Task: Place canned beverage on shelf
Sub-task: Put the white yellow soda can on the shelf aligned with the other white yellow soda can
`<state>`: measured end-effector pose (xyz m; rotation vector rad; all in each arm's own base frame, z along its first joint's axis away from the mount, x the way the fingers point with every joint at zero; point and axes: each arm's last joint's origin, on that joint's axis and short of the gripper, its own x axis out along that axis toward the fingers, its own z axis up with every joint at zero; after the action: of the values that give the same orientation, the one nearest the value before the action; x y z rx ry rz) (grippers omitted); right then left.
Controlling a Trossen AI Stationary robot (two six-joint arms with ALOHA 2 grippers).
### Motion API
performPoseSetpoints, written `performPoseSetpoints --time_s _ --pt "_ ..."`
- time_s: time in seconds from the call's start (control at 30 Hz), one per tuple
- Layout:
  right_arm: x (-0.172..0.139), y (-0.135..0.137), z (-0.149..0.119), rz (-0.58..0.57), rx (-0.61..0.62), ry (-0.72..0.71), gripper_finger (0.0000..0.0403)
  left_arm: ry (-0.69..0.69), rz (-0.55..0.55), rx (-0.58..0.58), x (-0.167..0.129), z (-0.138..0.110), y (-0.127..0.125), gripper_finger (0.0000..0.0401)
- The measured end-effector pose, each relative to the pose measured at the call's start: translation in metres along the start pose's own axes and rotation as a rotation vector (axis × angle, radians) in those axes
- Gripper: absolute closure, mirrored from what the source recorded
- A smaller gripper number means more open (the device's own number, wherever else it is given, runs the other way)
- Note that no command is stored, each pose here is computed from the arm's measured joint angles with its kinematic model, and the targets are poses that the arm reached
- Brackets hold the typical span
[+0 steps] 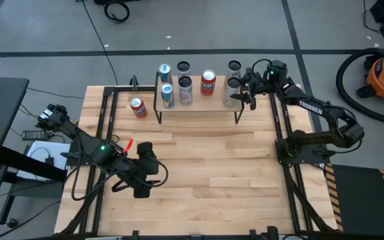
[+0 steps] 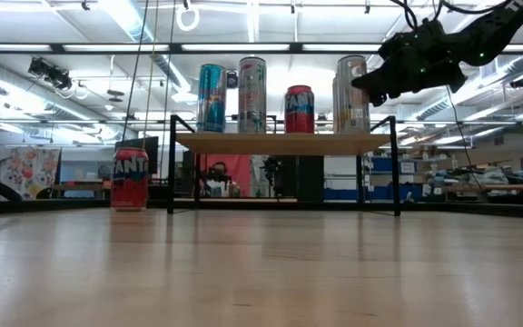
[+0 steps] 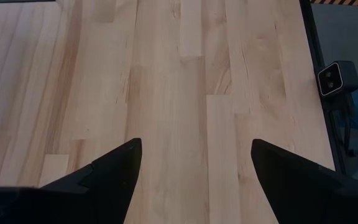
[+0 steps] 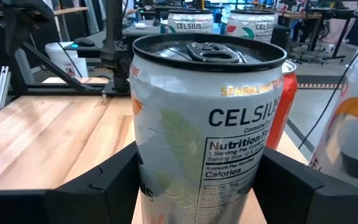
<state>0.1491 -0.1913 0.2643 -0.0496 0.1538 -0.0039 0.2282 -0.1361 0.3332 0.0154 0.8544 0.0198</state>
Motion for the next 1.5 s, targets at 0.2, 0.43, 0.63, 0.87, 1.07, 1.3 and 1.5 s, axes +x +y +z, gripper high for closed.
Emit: performPoseSetpoints --time_s 0.2,0.43,0.63,0.87,1.07,1.3,1.5 --pt "-0.0089 0.009 0.0054 -0.039 -0.002 0.024 0.014 0.0 0.0 0.0 0.0 0.0 0.0 0.0087" --pt "-0.0093 0.0092 0.0054 -0.05 -0.015 0.03 0.0135 -0.005 -0.002 0.018 0.0 0.0006 -0.0002 0.0087" --pt "-0.0067 0.0106 0.006 -0.058 -0.019 0.033 0.0134 -0.013 -0.006 0.012 0.0 0.0013 -0.0005 0.0087" --pt "-0.0058 0.0114 0.0053 -0.055 -0.012 0.033 0.012 -0.014 -0.006 0.016 0.0 0.0014 -0.0006 0.0087" --pt "-0.0062 0.01 0.0036 -0.099 0.0 0.052 0.0092 -0.014 -0.006 0.016 0.0 0.0014 -0.0006 0.0087" --pt "-0.0062 0.0098 0.003 -0.105 -0.007 0.057 0.0074 -0.014 -0.006 0.016 0.0 0.0014 -0.0006 0.0087" --pt "-0.0062 0.0098 0.0029 -0.105 -0.006 0.058 0.0066 -0.014 -0.006 0.016 0.0 0.0014 -0.0006 0.0087"
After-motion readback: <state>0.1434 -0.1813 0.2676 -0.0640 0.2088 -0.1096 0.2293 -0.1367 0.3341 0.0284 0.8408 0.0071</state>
